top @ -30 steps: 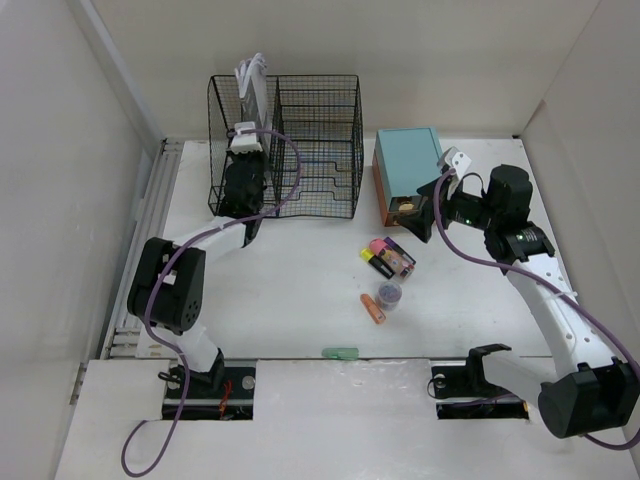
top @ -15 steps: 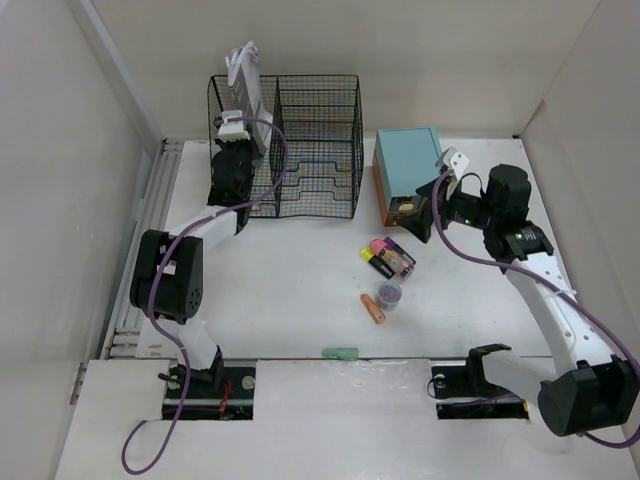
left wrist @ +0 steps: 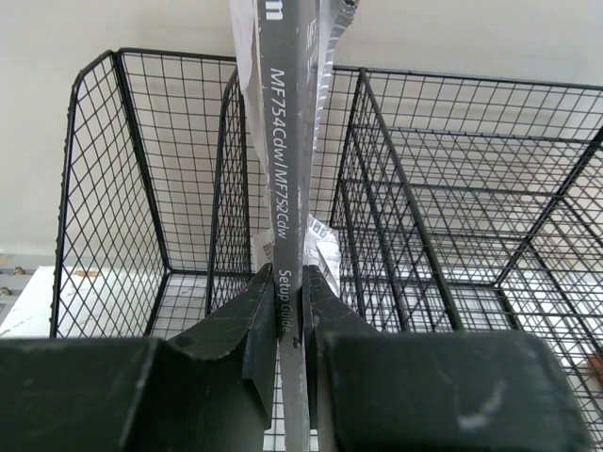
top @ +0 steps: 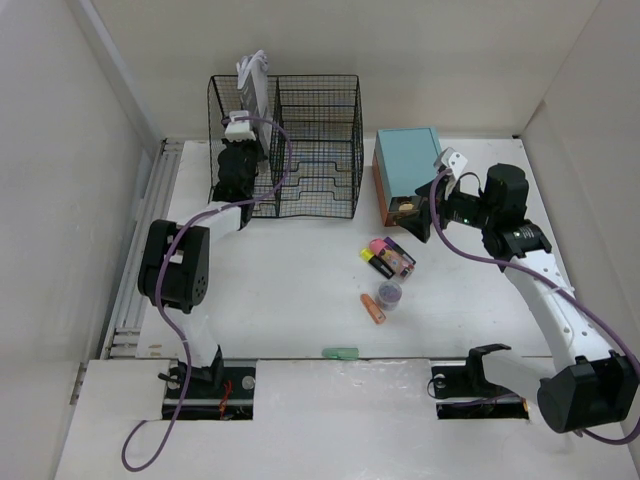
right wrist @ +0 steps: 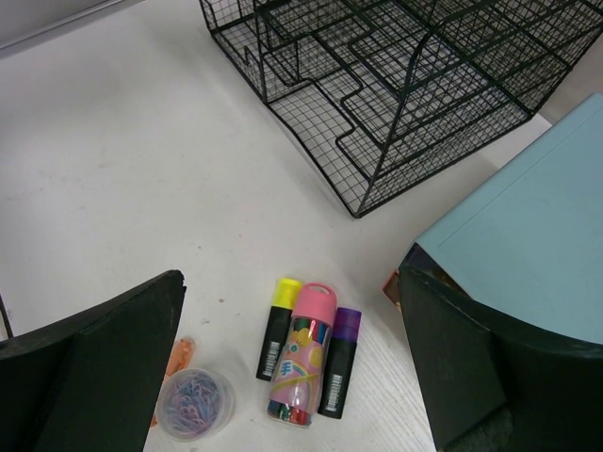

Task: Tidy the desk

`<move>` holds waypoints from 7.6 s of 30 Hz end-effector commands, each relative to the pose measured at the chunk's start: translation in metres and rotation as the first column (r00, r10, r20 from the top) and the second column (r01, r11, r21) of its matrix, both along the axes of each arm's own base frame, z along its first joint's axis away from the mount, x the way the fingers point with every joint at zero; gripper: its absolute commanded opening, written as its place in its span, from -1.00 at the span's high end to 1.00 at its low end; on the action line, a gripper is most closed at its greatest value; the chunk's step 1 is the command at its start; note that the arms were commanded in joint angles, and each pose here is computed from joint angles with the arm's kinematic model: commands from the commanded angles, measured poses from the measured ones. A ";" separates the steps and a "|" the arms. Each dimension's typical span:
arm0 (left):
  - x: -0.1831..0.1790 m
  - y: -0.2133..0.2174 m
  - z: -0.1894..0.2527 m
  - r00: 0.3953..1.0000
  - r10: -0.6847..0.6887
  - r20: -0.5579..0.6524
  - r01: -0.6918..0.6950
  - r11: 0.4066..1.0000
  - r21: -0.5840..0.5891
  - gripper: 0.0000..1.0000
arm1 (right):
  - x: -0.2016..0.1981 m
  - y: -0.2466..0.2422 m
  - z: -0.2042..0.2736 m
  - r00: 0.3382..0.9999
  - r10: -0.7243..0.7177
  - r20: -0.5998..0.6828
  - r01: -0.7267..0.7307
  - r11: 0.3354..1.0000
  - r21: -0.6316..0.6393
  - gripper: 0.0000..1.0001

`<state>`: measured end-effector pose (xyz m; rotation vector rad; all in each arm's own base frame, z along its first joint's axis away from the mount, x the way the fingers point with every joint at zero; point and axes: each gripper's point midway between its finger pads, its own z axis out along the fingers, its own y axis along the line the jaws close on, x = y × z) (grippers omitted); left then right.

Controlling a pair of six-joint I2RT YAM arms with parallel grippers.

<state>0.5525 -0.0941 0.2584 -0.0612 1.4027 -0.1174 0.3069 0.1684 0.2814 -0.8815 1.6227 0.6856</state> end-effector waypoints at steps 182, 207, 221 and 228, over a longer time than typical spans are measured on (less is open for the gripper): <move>-0.329 -0.151 -0.059 0.723 -0.625 -0.293 0.527 0.774 -0.350 -0.24 | -0.105 0.027 -0.195 0.855 0.206 -0.476 -0.508 0.514 -0.691 -0.76; -0.334 -0.143 -0.060 0.729 -0.618 -0.293 0.521 0.779 -0.349 -0.24 | -0.096 0.023 -0.242 0.864 0.123 -0.488 -0.486 0.451 -0.749 -0.24; -0.334 -0.145 -0.054 0.725 -0.627 -0.284 0.529 0.772 -0.352 -0.24 | -0.067 0.048 -0.123 0.955 0.190 -0.226 -0.296 0.618 -0.728 0.63; -0.334 -0.147 -0.060 0.715 -0.630 -0.303 0.532 0.772 -0.349 -0.24 | 0.013 -0.006 -0.054 0.983 -0.175 0.052 0.159 0.682 -0.713 0.77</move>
